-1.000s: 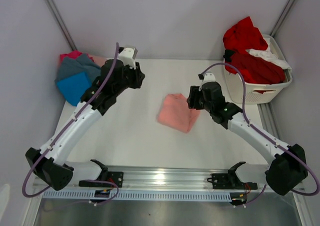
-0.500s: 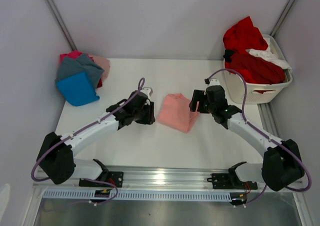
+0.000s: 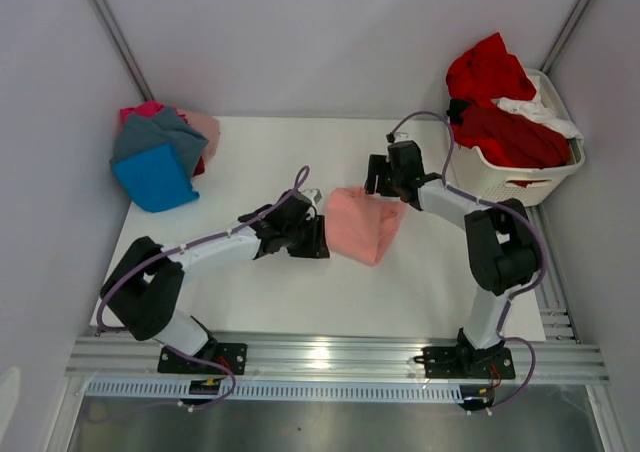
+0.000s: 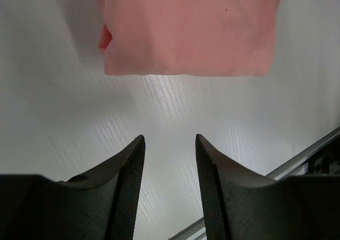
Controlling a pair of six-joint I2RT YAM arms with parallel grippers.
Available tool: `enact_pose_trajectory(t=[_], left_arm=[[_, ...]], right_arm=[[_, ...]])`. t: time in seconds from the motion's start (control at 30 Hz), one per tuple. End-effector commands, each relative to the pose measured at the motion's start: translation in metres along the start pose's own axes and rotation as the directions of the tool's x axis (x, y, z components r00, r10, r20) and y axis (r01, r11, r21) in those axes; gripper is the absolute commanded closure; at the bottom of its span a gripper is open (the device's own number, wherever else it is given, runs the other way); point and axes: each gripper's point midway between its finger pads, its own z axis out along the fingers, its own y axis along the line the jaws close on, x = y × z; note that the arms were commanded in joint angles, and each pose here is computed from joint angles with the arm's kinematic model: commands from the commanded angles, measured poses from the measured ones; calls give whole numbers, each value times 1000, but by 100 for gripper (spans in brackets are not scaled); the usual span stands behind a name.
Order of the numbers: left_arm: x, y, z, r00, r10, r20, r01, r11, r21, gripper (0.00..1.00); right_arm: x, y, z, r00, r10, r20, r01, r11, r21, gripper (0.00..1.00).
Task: Fold and stack the t-shirts
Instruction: Smooth out wrinkles on the folded tshirt
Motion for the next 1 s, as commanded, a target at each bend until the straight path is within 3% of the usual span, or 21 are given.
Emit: enact_pose_trajectory(t=[0.0, 0.27, 0.4, 0.63, 0.8, 0.97], left_arm=[[-5, -23, 8, 1000, -27, 15, 25, 994, 111, 53], [12, -18, 32, 997, -30, -69, 37, 995, 97, 56], [10, -11, 48, 991, -24, -129, 27, 999, 23, 60], [0, -6, 69, 984, 20, -179, -26, 999, -33, 66], [-27, 13, 71, 986, 32, -161, -55, 989, -139, 67], [-71, 61, 55, 996, -52, -74, 31, 965, -259, 67]], right_arm=[[-25, 6, 18, 998, -46, 43, 47, 999, -7, 29], [10, -6, 37, 997, -32, -67, 35, 999, 35, 36], [50, 1, 31, 994, 2, -109, 0, 1000, 21, 45], [79, -1, 3, 990, -6, -142, 11, 999, 31, 50], [102, -4, -28, 978, -7, -210, 7, 1000, -3, 56], [133, 5, -65, 958, 37, -283, -57, 996, -62, 56]])
